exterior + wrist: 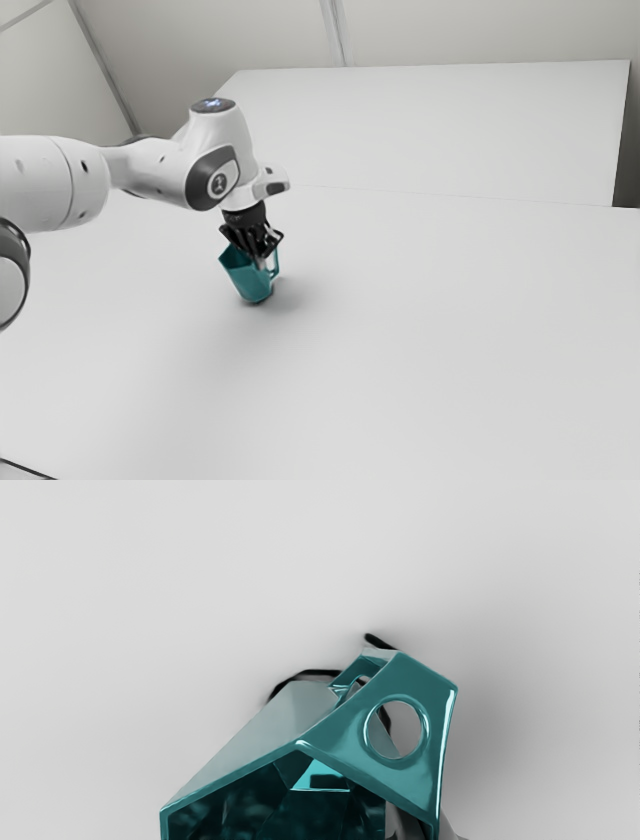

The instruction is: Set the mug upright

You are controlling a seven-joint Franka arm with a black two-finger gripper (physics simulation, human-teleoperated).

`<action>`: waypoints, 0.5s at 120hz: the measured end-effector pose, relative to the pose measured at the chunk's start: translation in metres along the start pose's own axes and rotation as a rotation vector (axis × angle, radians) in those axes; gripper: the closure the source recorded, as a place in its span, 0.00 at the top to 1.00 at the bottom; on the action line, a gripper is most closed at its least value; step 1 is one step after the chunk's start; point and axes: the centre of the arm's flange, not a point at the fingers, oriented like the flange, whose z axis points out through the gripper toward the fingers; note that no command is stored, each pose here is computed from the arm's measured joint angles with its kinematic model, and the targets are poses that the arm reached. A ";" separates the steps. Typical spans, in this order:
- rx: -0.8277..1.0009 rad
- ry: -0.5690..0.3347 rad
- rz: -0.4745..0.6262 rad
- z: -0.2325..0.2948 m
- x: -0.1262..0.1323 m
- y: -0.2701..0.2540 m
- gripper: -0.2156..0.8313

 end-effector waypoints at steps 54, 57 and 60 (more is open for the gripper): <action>-0.018 0.018 0.011 -0.014 -0.002 0.005 0.62; -0.018 0.022 0.013 -0.017 -0.002 0.006 0.64; -0.018 0.028 0.015 -0.021 -0.003 0.006 0.66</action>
